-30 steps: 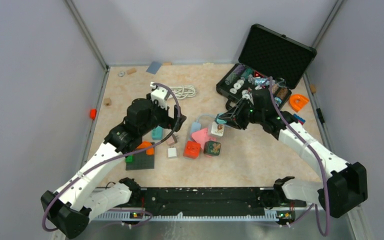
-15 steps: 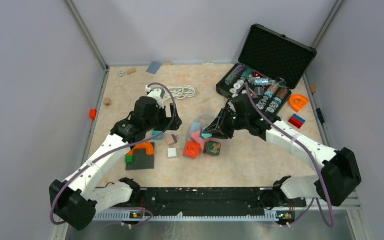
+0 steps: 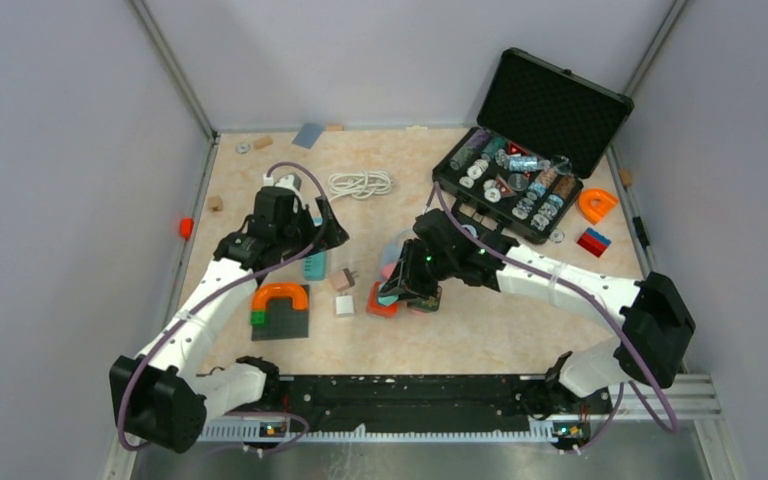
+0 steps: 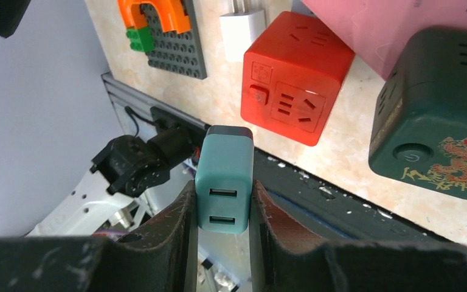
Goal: Insert the plug
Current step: Insert the plug into the socket.
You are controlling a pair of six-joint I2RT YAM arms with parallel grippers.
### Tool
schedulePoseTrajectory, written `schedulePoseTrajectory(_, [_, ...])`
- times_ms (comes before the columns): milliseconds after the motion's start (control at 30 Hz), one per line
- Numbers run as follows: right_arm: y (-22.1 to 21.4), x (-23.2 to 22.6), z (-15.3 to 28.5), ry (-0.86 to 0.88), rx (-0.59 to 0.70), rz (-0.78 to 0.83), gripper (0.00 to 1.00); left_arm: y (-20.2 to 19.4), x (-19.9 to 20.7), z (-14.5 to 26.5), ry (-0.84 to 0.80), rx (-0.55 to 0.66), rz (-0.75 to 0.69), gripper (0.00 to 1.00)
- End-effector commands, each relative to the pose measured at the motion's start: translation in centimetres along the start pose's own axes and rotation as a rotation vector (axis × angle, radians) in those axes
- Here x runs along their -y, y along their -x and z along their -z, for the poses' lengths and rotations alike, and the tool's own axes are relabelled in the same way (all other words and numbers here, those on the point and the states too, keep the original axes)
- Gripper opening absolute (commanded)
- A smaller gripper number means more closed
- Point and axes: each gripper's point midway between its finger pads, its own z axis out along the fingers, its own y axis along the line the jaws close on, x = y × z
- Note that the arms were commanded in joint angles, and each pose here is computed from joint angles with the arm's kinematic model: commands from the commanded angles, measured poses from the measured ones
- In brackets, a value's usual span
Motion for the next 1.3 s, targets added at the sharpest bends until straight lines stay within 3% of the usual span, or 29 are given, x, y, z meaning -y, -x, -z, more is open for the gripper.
schedulePoseTrajectory(0, [1.3,-1.3,0.7,-0.005,0.118,0.05,0.0,2.1,1.2,1.8,-0.042,0.072,0.009,0.99])
schedulePoseTrajectory(333, [1.9,0.4,1.4,-0.033,0.219,0.057,0.0,2.6,1.0,1.9,-0.049,0.085,-0.016,0.99])
schedulePoseTrajectory(1267, [1.3,2.7,-1.7,-0.125,0.15,0.06,0.0,1.7,0.8,1.1,-0.075,0.042,-0.011,0.99])
